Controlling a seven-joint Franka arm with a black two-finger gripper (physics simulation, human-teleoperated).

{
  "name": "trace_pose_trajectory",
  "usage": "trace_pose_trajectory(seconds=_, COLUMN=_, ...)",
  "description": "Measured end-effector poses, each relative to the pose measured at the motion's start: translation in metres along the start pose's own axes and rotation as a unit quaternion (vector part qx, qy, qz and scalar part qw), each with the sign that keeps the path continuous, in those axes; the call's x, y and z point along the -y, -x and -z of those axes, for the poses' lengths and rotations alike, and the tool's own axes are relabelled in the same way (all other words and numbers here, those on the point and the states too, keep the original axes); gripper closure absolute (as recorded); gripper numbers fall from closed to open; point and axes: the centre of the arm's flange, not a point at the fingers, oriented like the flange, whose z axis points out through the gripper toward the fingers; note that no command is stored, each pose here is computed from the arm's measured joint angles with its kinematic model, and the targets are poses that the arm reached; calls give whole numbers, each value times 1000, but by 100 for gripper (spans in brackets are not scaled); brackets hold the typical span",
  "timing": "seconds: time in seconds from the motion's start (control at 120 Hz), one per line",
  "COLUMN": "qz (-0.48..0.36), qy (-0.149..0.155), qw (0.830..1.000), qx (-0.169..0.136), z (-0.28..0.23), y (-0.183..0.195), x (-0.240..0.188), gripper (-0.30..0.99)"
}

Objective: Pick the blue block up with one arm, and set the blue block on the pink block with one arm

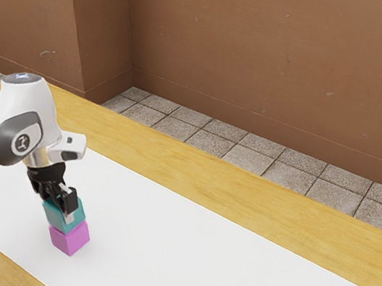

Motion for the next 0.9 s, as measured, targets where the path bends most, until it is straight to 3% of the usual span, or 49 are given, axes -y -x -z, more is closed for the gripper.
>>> trace_pose_trajectory(seconds=0.9, qz=49, qy=1, qw=999, qx=-2, z=2, y=2, x=-1, gripper=32)
